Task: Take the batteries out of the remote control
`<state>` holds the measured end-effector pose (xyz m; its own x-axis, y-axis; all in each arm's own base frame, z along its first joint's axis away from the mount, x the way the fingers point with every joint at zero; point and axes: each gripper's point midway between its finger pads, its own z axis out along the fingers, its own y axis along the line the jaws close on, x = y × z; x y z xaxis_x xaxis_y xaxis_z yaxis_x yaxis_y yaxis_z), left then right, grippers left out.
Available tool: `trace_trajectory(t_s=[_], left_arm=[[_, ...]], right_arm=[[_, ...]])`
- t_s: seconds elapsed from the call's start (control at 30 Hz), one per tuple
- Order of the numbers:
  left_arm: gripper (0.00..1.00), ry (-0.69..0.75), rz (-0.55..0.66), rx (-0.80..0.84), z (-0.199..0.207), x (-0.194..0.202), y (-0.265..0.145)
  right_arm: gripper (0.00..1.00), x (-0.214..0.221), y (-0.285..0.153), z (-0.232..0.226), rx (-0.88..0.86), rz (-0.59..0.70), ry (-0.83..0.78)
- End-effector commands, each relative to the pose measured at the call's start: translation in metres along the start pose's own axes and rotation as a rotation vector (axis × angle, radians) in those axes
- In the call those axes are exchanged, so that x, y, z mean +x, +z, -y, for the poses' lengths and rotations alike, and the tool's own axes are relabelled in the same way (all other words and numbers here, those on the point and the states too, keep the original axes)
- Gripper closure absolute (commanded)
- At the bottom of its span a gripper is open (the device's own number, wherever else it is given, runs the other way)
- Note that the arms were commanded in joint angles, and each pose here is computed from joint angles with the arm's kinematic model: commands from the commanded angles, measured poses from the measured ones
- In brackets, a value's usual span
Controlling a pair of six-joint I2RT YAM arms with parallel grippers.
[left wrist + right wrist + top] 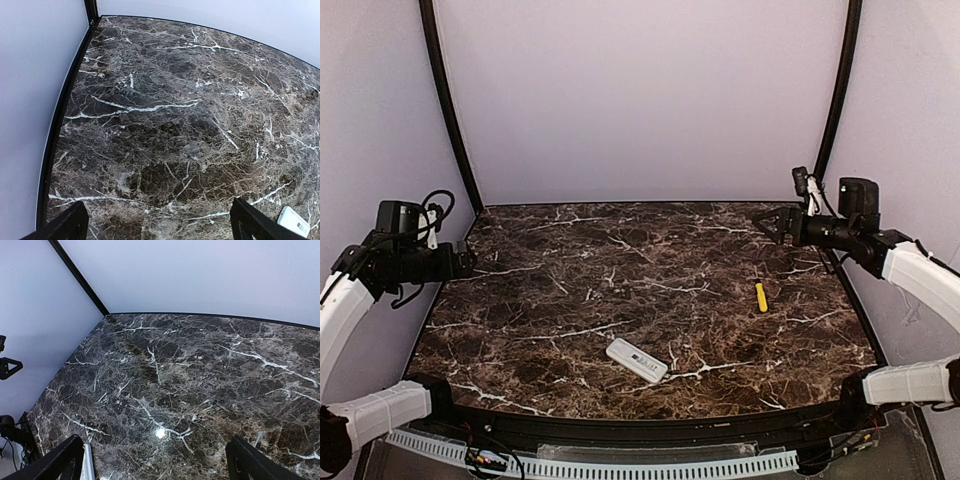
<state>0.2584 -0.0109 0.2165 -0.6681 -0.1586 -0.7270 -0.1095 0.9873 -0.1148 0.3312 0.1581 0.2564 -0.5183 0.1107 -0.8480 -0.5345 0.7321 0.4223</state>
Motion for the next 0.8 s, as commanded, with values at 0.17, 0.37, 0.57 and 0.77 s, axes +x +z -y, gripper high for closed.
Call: trace_trajectory(t_s=[0.17, 0.37, 0.57, 0.77], left_arm=[[0.00, 0.030, -0.019, 0.150, 0.025, 0.005, 0.007], [0.00, 0.024, -0.037, 0.187, 0.032, 0.009, 0.011], [0.00, 0.018, -0.039, 0.194, 0.033, 0.010, 0.011], [0.00, 0.017, -0.043, 0.205, 0.035, 0.011, 0.012]], right_arm=[[0.01, 0.035, 0.009, -0.045, -0.080, -0.135, -0.124], [0.01, 0.066, 0.024, -0.080, -0.130, -0.210, -0.217], [0.01, 0.100, 0.040, -0.116, -0.194, -0.283, -0.322], [0.01, 0.143, 0.057, -0.144, -0.219, -0.386, -0.444]])
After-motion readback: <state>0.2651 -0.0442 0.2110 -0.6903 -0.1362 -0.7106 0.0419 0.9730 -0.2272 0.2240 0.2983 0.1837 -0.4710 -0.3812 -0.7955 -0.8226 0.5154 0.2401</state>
